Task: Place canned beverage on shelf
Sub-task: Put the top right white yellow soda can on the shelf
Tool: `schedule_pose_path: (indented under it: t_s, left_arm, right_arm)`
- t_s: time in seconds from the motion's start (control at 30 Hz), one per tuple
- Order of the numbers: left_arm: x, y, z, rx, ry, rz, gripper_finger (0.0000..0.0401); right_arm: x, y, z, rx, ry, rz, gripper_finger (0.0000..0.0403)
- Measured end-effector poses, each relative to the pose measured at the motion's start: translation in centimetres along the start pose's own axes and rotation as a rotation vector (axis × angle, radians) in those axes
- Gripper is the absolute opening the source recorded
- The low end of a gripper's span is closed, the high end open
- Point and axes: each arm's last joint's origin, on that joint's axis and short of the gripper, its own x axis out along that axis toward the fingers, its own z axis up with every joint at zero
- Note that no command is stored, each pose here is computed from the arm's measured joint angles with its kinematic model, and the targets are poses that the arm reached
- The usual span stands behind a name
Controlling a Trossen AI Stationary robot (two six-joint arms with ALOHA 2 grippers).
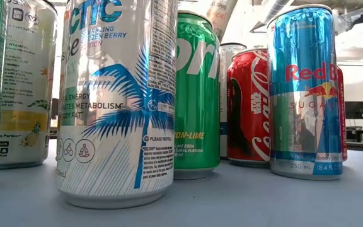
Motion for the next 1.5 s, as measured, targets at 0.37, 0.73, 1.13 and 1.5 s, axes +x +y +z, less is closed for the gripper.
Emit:
schedule_pose_path:
  t_s: [0.37,0.73,1.13,1.5]
  left_arm:
    - [3.4,-1.1,2.6,0.087,0.293,0.067,0.0241]
    - [4.2,-1.2,3.1,0.084,0.320,0.057,0.0241]
    - [4.8,-0.8,2.8,0.092,0.337,0.089,0.0241]
    - [6.2,-0.2,2.1,0.115,0.378,0.106,0.0241]
  right_arm:
    - [-0.2,2.1,0.5,-0.026,0.013,0.043,0.0220]
    - [-0.4,3.5,0.8,-0.037,0.044,0.022,0.0220]
    - [-0.4,3.2,0.7,0.002,0.048,0.016,0.0243]
    - [-0.3,2.9,0.5,0.032,0.050,0.015,0.0248]
